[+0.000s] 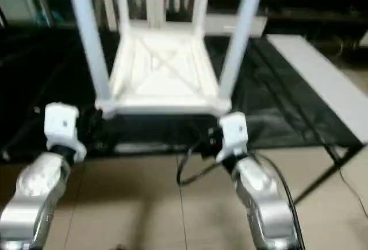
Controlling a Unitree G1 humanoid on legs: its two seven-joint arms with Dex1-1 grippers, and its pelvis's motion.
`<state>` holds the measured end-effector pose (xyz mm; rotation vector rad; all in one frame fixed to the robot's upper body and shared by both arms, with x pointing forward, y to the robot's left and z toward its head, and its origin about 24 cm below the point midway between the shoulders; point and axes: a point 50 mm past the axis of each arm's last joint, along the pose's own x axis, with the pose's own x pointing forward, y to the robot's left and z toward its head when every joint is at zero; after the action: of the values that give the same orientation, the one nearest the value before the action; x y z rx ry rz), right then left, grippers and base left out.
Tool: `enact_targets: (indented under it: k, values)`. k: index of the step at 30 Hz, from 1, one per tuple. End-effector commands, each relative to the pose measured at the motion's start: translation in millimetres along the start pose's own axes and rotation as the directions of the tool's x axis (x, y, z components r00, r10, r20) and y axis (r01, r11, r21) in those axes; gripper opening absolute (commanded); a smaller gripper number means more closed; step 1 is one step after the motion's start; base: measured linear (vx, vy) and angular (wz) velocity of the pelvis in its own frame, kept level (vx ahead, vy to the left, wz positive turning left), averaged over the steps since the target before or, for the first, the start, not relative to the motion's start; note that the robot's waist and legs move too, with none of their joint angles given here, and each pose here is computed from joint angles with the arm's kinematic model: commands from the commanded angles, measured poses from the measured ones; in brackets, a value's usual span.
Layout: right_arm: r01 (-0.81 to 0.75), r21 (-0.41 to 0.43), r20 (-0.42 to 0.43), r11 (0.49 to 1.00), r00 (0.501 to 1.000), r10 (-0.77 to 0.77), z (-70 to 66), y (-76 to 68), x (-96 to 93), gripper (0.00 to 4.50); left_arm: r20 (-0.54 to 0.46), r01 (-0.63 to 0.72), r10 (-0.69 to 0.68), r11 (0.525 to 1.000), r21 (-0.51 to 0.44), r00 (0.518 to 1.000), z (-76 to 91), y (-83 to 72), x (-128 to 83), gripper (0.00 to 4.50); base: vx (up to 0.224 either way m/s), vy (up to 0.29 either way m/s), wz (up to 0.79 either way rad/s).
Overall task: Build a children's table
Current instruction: Rotate leg to tighten
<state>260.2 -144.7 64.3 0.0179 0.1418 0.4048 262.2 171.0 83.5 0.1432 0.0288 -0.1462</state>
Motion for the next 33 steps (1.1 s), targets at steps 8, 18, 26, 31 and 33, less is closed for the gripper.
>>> enact_targets:
  k: [8, 18, 26, 31, 33]
  values:
    - [0.039, -0.036, 0.014, 0.999, 0.999, -0.038, 4.9, -8.3, -0.2, 3.74, 0.012, 0.004, -0.004, 0.999, 0.032, 1.0, 4.1, -1.7, 3.1, 1.18, -0.045, -0.046, -0.1]
    - [0.059, -0.021, 0.018, 0.998, 0.998, -0.058, 5.8, -10.5, 1.3, 3.74, 0.009, 0.001, -0.001, 1.0, 0.026, 1.0, 3.7, -1.9, 2.3, 1.18, 0.09, 0.058, 0.25]
    - [0.034, -0.023, 0.011, 0.999, 0.999, -0.034, 4.0, -8.6, -0.8, 3.74, 0.007, 0.0, 0.0, 1.0, 0.018, 1.0, 3.1, -2.3, 0.9, 1.18, 0.173, -0.021, 0.08]
    - [0.038, -0.007, 0.017, 0.999, 0.999, -0.038, 3.9, -8.1, -2.2, 3.74, -0.003, -0.001, 0.001, 1.0, -0.006, 1.0, 1.0, -3.1, -1.1, 1.18, 0.114, -0.018, 0.02]
    - [0.026, 0.005, 0.023, 1.0, 0.999, -0.026, 3.7, -6.9, -4.3, 3.74, -0.003, -0.019, 0.019, 0.999, -0.046, 1.0, 0.2, -0.7, -2.8, 1.39, 0.068, 0.06, -0.06]
